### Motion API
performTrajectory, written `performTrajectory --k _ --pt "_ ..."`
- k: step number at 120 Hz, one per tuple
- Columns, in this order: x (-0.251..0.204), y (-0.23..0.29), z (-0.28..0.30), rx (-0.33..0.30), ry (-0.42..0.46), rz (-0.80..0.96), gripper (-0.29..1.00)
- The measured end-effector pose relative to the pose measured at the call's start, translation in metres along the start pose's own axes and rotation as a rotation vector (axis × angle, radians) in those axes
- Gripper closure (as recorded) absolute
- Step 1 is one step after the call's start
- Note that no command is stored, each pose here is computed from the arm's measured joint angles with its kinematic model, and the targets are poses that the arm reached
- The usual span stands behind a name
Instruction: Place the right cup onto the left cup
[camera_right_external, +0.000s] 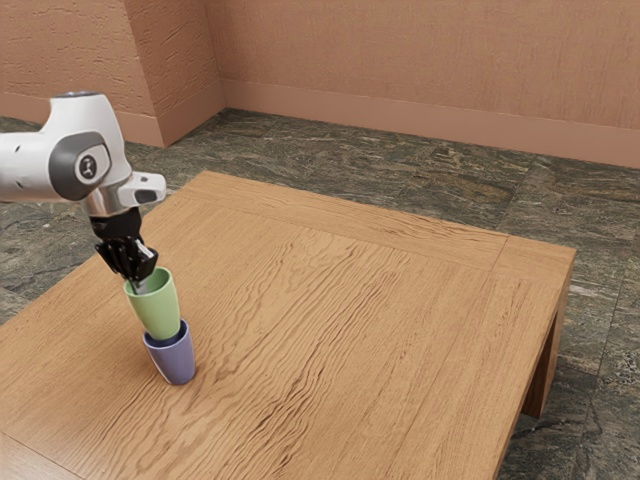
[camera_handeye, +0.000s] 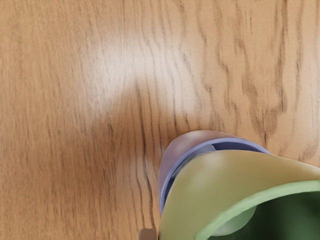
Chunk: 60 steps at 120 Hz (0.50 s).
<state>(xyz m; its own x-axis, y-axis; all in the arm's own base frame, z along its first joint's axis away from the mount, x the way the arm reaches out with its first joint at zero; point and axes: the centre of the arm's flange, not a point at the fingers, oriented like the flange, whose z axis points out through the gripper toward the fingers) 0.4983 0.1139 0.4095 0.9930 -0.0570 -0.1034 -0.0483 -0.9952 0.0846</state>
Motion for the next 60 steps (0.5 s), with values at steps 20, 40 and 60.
performTrajectory --k 20,40,60 --pt "0.003 0.001 0.009 -0.004 -0.01 0.01 0.79" --pt "0.003 0.002 0.012 -0.011 -0.013 0.016 0.45" --pt "0.003 0.004 0.006 -0.008 -0.001 0.023 0.2"
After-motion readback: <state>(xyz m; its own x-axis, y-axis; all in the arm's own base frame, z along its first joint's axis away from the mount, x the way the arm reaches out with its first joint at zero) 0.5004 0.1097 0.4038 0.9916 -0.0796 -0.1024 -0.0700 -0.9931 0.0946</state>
